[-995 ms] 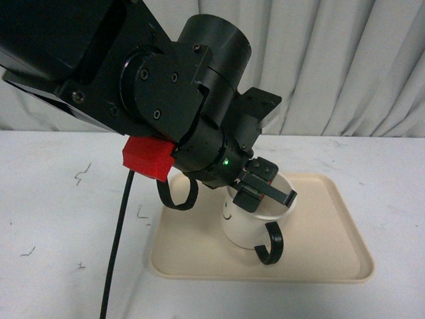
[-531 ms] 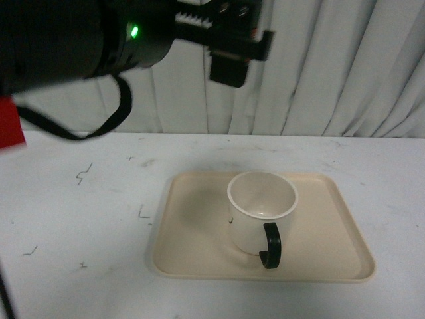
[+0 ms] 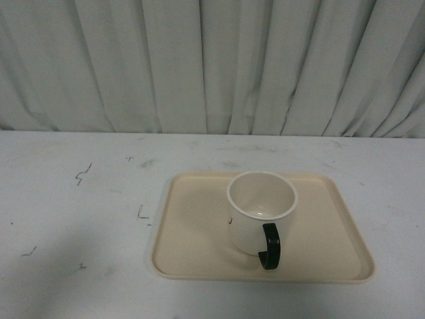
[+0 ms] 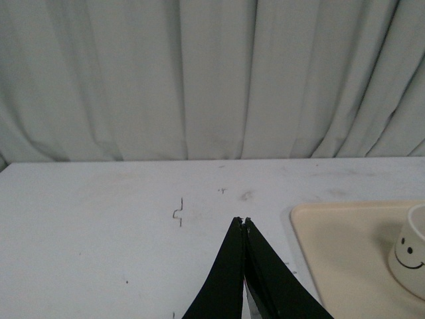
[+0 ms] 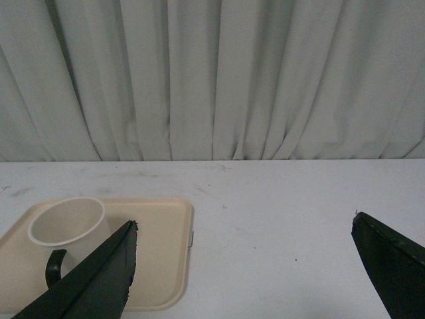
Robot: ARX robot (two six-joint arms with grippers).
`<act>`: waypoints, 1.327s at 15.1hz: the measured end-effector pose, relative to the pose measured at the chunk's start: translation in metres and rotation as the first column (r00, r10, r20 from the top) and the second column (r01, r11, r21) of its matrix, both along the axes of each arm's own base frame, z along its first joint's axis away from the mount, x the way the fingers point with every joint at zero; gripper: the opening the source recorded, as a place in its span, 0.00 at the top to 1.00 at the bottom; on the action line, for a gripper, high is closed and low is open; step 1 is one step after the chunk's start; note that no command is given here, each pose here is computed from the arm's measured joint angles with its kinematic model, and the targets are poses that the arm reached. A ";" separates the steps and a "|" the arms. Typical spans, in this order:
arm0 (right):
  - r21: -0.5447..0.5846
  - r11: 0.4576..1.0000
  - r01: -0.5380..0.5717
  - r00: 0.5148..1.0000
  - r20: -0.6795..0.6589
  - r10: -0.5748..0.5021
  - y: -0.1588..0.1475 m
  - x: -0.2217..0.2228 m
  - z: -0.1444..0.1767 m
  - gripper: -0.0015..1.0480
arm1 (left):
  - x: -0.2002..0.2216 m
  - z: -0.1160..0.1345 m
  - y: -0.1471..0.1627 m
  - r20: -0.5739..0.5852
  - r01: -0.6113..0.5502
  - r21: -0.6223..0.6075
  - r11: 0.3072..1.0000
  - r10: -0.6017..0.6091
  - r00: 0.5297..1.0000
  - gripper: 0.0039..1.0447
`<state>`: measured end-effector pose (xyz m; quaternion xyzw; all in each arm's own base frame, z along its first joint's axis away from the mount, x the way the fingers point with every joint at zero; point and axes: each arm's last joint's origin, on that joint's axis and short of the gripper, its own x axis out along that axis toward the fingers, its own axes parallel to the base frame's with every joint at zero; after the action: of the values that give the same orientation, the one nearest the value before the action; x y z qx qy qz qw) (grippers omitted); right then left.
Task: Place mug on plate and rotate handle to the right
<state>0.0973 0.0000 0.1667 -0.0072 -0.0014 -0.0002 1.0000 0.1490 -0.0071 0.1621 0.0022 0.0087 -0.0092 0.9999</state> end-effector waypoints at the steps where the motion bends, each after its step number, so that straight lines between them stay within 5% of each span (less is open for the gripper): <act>1: 0.000 1.000 0.000 1.000 0.000 0.000 0.000 0.000 0.000 0.06 | -0.007 0.003 0.008 0.014 -0.038 -0.002 0.999 0.038 0.999 0.99; 20: 0.000 1.000 0.000 1.000 0.000 0.000 0.000 0.000 0.000 0.06 | -0.031 0.007 0.007 0.025 -0.016 -0.002 1.000 0.016 1.000 0.99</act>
<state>0.0973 0.0000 0.1667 -0.0070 -0.0016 0.0000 1.0000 0.1179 -0.0003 0.1692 0.0012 -0.0039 -0.0013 1.0000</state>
